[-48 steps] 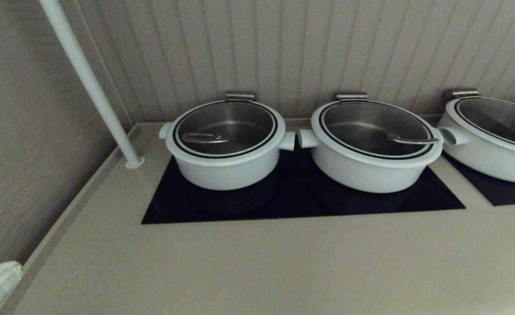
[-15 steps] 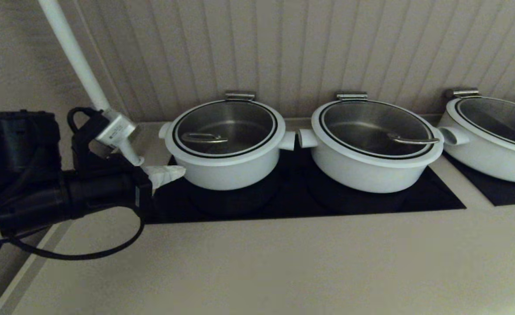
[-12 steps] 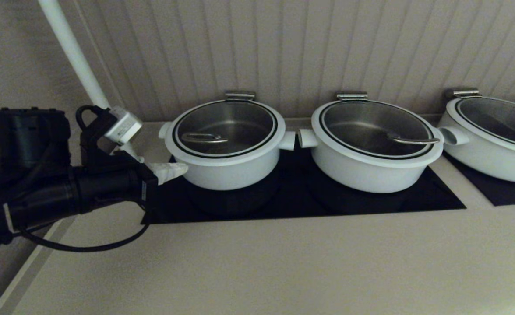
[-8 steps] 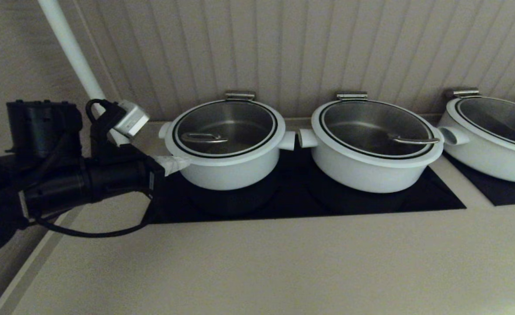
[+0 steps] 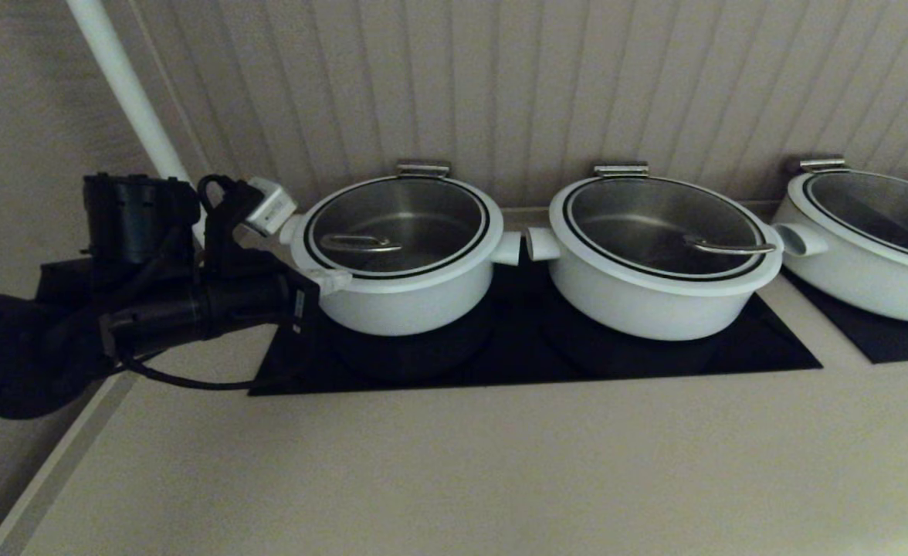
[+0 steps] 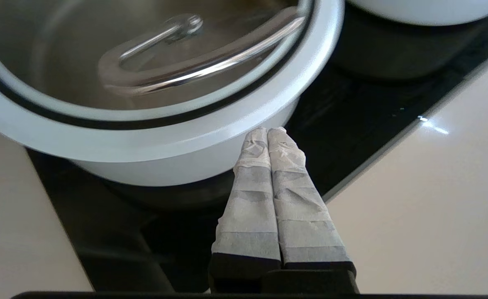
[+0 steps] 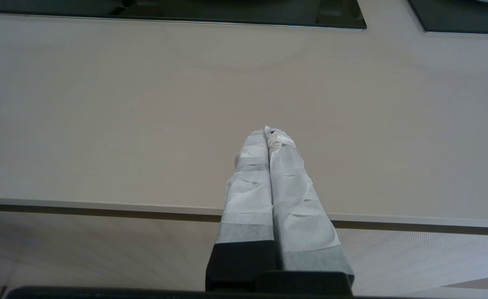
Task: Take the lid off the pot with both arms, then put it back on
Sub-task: Open the food pot lid a small opening with the left arm
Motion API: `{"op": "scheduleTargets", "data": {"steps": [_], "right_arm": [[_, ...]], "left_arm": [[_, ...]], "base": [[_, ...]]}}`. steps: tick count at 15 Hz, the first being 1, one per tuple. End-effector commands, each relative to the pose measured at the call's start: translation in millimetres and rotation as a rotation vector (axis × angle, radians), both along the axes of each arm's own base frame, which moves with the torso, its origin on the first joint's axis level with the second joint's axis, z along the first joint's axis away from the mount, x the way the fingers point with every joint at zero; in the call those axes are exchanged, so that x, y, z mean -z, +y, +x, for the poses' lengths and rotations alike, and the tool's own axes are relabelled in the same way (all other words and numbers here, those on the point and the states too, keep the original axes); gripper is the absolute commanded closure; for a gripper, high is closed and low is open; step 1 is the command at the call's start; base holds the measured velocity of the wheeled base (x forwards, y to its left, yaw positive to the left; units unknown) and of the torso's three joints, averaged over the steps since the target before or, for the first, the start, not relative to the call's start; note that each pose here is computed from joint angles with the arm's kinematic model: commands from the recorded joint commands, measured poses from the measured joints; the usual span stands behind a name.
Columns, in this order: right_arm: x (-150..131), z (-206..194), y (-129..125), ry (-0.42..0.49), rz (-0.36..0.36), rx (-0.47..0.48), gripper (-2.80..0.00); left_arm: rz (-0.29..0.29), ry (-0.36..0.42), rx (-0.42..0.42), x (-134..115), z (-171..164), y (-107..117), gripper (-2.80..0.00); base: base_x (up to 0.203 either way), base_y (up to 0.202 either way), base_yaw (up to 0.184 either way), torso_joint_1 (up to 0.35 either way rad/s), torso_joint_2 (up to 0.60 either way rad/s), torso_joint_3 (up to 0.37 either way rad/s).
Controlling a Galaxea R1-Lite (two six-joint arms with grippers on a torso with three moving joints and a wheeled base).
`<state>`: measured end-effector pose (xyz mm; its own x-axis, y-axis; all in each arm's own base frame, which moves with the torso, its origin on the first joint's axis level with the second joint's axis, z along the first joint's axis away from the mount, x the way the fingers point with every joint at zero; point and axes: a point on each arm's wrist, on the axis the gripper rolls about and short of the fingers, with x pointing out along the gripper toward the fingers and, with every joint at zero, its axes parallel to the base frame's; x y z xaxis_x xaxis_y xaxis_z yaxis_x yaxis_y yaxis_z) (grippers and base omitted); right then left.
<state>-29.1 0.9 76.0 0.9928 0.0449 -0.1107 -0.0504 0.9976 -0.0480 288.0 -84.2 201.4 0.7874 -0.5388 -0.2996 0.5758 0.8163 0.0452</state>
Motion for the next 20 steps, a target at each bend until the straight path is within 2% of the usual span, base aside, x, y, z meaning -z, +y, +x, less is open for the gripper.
{"op": "scheduleTargets", "data": {"steps": [1, 6, 11, 20], "right_arm": [[0, 0, 0, 0.002, 0.0, -0.001, 0.0], [0, 0, 0, 0.002, -0.001, 0.0, 0.0], [0, 0, 0, 0.002, 0.0, -0.001, 0.0], [0, 0, 0, 0.002, 0.0, -0.001, 0.0]], "left_arm": [[0.003, 0.003, -0.011, 7, 11, -3, 0.0], [0.005, -0.08, -0.096, 22, 34, -7, 0.0], [0.006, -0.068, -0.101, 27, 38, -7, 0.0], [-0.029, -0.137, -0.15, 8, 59, -11, 0.0]], "base": [[0.0, 0.0, 0.0, 0.0, 0.0, 0.0], [0.0, 0.0, 0.0, 0.0, 0.0, 0.0], [0.0, 0.0, 0.0, 0.0, 0.0, 0.0], [0.0, 0.0, 0.0, 0.0, 0.0, 0.0]]}}
